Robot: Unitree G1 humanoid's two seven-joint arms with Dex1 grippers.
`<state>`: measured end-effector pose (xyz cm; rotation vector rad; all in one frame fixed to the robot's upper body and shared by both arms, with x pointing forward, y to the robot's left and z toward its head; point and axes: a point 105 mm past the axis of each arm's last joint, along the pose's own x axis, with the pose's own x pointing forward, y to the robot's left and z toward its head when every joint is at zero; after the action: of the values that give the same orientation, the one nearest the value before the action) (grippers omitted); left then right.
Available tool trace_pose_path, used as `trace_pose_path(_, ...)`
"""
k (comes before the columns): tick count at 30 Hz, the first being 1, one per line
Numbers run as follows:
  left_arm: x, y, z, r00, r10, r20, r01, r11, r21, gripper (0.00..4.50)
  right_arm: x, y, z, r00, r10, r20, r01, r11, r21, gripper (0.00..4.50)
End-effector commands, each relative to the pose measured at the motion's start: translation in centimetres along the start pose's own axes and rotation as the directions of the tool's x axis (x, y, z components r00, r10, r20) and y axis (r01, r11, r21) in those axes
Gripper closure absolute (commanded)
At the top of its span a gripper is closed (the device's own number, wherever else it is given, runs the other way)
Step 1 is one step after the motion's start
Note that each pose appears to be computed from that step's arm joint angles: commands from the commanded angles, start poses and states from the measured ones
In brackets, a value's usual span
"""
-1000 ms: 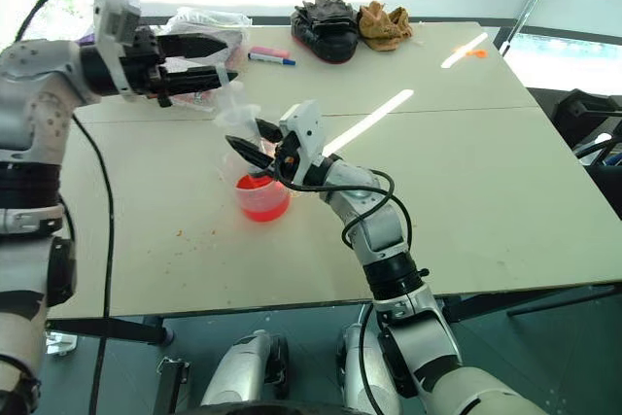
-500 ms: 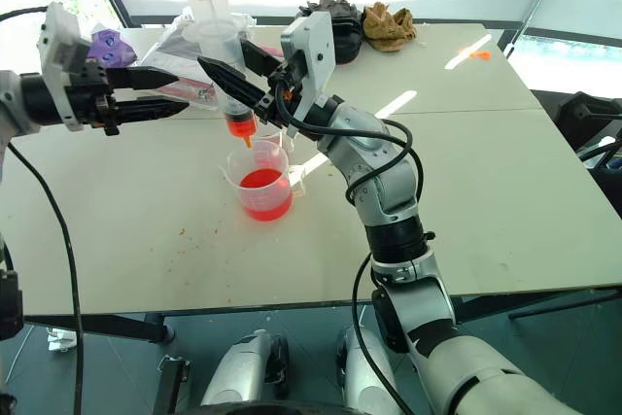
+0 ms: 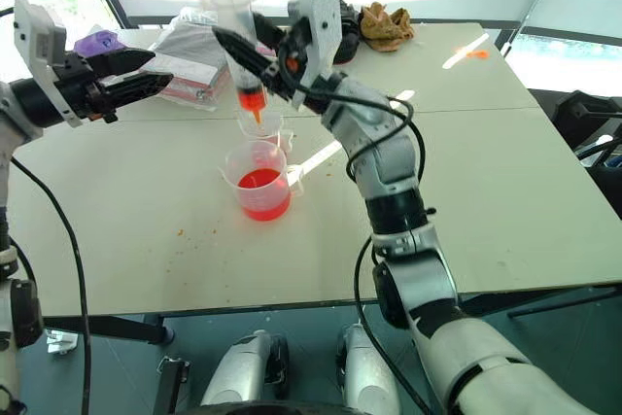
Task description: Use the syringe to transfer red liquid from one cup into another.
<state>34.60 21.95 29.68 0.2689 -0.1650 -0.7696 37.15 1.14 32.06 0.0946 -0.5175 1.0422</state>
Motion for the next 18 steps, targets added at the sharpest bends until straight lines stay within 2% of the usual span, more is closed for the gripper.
trace_pose_path(1, -0.3, 0.5, 0.8, 0.999, 0.038, 0.031, -0.039, 0.998, 0.047, 1.92, 0.9, -0.8, 0.4, 0.999, 0.005, 0.044, -0.003, 0.999, -0.044, 2.97)
trace_pose_path(8, -0.4, 1.0, 0.3, 0.992, 0.105, 0.067, -0.108, 0.993, 0.041, 1.92, 1.9, -2.2, -2.9, 0.999, -0.028, -0.019, 0.027, 0.996, -0.086, 2.97)
trace_pose_path(12, 1.0, 1.6, 2.1, 0.986, 0.102, 0.135, -0.112, 0.991, 0.073, 1.92, 1.9, -2.4, -4.3, 0.998, -0.041, -0.05, 0.036, 0.995, -0.097, 2.97)
trace_pose_path(18, 4.6, 3.0, 5.7, 0.975, 0.038, 0.218, -0.076, 0.983, 0.169, 1.92, 2.0, -2.3, -4.7, 0.998, -0.043, -0.047, 0.038, 0.995, -0.096, 2.97)
